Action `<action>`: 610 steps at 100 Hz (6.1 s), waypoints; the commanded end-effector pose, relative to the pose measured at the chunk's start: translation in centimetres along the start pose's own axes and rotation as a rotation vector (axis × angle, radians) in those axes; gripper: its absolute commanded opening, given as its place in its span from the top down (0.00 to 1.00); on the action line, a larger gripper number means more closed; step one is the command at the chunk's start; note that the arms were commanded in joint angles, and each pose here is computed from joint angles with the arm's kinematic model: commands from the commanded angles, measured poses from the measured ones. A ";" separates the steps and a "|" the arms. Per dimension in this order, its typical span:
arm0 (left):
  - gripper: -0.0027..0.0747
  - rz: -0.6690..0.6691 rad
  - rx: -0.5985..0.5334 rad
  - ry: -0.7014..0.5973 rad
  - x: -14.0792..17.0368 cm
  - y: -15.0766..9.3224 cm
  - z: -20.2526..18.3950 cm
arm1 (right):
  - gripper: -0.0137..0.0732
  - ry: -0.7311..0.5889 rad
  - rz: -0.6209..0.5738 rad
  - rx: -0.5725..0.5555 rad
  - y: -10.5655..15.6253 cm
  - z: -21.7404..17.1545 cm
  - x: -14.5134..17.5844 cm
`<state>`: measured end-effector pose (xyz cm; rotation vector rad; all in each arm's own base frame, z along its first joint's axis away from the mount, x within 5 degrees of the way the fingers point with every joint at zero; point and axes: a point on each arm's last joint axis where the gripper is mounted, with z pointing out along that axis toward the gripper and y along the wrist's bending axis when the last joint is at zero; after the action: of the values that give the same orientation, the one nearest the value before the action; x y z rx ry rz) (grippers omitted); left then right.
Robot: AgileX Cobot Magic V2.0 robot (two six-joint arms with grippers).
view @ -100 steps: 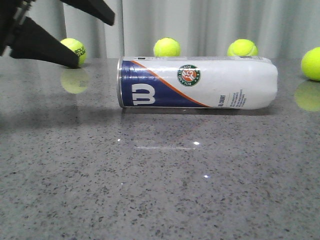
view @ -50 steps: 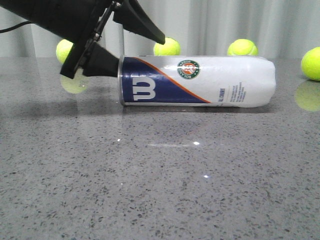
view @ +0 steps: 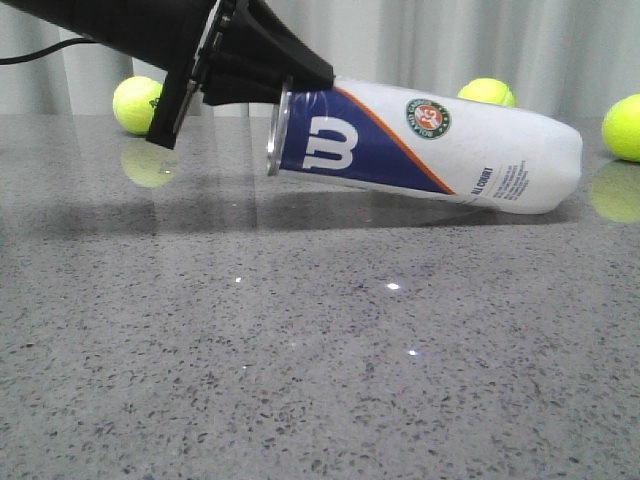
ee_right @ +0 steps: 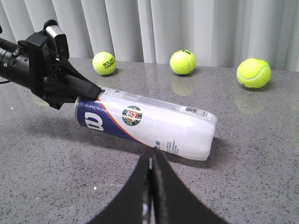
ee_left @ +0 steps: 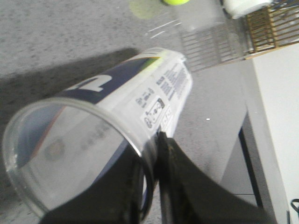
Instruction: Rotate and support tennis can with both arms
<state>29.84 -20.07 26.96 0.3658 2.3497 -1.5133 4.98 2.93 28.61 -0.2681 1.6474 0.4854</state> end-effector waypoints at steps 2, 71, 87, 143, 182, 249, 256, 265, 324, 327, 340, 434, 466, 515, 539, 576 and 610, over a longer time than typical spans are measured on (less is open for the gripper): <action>0.98 0.075 0.120 -0.045 -0.7 -2.9 -0.8 | 0.91 -0.086 -0.014 0.007 0.0 -0.1 -1.4; 0.99 0.700 -0.214 -0.196 1.2 -15.5 -12.4 | 0.91 -0.086 -0.014 0.007 0.0 -0.1 -1.4; 0.99 0.748 -0.427 -0.103 1.1 -16.8 -14.9 | 0.91 -0.086 -0.014 0.007 0.0 -0.1 -1.4; 0.99 0.954 -0.638 0.236 2.7 -18.6 -10.1 | 0.91 -0.086 -0.014 0.007 0.0 -0.1 -1.4; 0.77 0.955 -0.652 0.293 1.7 -17.7 -7.5 | 0.91 -0.086 -0.014 0.007 0.0 -0.1 -1.4; 0.33 0.940 -0.670 0.254 -2.3 -17.3 -4.5 | 0.91 -0.086 -0.014 0.007 0.0 -0.1 -1.4; 0.33 0.939 -0.673 0.243 -2.6 -17.4 -4.6 | 0.91 -0.086 -0.014 0.007 0.0 -0.1 -1.4; 0.33 0.942 -0.674 0.226 -2.8 -17.6 -4.9 | 0.91 -0.086 -0.014 0.007 0.0 -0.1 -1.4; 0.67 0.888 -0.650 -0.026 -3.6 -19.8 -7.7 | 0.91 -0.085 -0.014 0.007 0.0 -0.1 -1.4; 0.74 0.898 -0.639 -0.062 -3.5 -20.2 -8.2 | 0.91 -0.085 -0.014 0.007 0.0 -0.1 -1.4; 0.99 0.918 -0.604 -0.168 -2.4 -20.9 -9.7 | 0.91 -0.085 -0.014 0.007 0.0 -0.1 -1.4; 0.99 0.868 -0.610 -0.389 12.9 -8.6 -14.5 | 0.91 -0.085 -0.014 0.007 0.0 -0.1 -1.4; 0.99 0.786 -0.793 -0.552 15.5 -5.4 -18.2 | 0.91 -0.085 -0.014 0.007 0.0 -0.1 -1.4; 0.99 0.776 -0.989 -0.882 22.0 0.4 -19.6 | 0.91 -0.084 -0.014 0.007 0.0 -0.1 -1.4; 0.99 0.811 -1.012 -1.008 25.0 3.7 -18.6 | 0.91 -0.084 -0.014 0.007 0.0 -0.1 -1.4; 0.99 0.813 -1.016 -1.018 25.9 4.5 -18.3 | 0.91 -0.083 -0.014 0.007 0.0 -0.1 -1.4; 0.99 0.813 -1.016 -1.018 25.9 4.5 -18.3 | 0.91 -0.083 -0.014 0.007 0.0 -0.1 -1.4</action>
<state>5.59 -0.53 20.53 0.1767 1.5568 0.0307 4.98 2.93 28.61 -0.2681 1.6474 0.4854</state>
